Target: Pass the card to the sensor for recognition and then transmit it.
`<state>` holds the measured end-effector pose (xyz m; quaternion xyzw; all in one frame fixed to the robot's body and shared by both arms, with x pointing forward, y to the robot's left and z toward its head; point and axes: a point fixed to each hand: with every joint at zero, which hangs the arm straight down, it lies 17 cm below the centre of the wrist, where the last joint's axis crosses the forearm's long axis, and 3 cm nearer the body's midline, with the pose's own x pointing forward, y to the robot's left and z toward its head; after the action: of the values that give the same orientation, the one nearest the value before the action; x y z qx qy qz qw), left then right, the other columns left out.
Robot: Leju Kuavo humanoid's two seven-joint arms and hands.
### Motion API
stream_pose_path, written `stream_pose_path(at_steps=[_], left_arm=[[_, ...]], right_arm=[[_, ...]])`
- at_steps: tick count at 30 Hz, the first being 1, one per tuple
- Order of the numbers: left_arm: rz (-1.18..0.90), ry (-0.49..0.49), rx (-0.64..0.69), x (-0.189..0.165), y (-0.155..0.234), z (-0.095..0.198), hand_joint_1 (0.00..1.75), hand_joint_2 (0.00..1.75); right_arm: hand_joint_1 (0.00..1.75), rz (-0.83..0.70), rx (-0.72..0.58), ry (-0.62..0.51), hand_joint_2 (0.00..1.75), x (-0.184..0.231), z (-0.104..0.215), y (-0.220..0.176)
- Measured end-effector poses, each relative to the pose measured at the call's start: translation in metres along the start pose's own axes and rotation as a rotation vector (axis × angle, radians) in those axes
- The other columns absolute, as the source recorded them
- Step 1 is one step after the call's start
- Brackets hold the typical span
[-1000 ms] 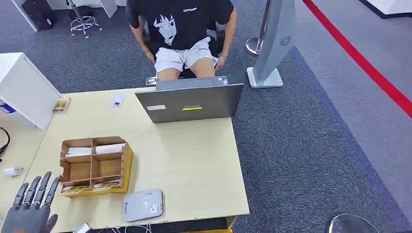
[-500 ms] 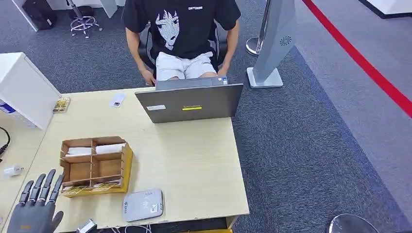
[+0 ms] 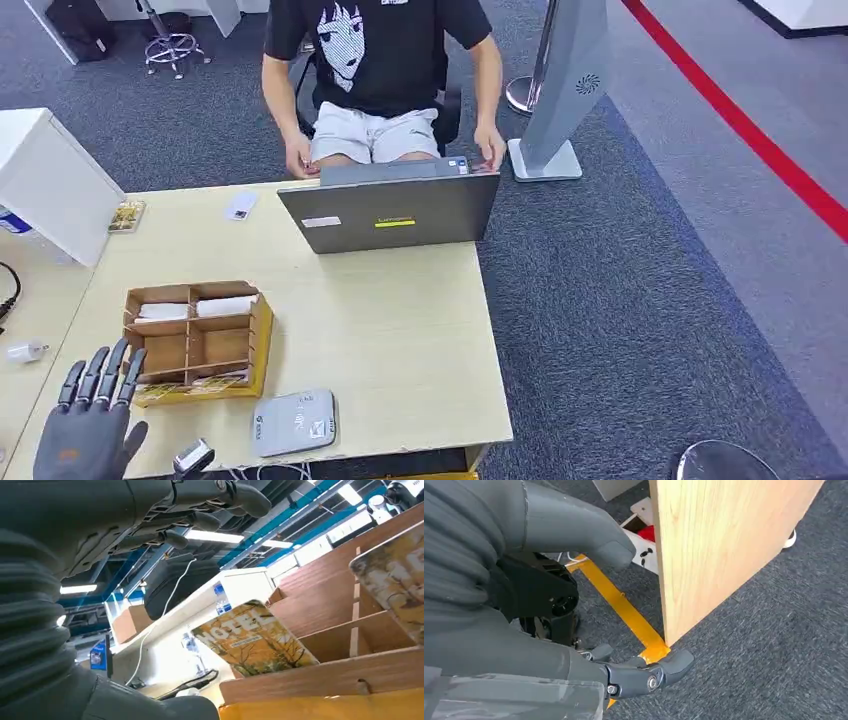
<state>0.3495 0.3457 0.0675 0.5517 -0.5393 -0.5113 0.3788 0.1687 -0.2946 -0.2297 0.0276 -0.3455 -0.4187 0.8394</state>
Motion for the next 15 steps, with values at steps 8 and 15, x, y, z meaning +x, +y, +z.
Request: stream_pose_path(at_steps=[8, 15], left_arm=[[-0.024, -0.007, -0.002, -0.011, -0.002, -0.007, 0.00, 1.75], [-0.028, -0.007, -0.016, -0.014, -0.008, -0.007, 0.00, 1.75]], right_arm=[[0.00, 0.008, 0.007, 0.003, 1.75, -0.001, 0.000, 0.001], [0.00, 0.014, 0.010, 0.005, 1.75, -0.002, 0.000, 0.002]])
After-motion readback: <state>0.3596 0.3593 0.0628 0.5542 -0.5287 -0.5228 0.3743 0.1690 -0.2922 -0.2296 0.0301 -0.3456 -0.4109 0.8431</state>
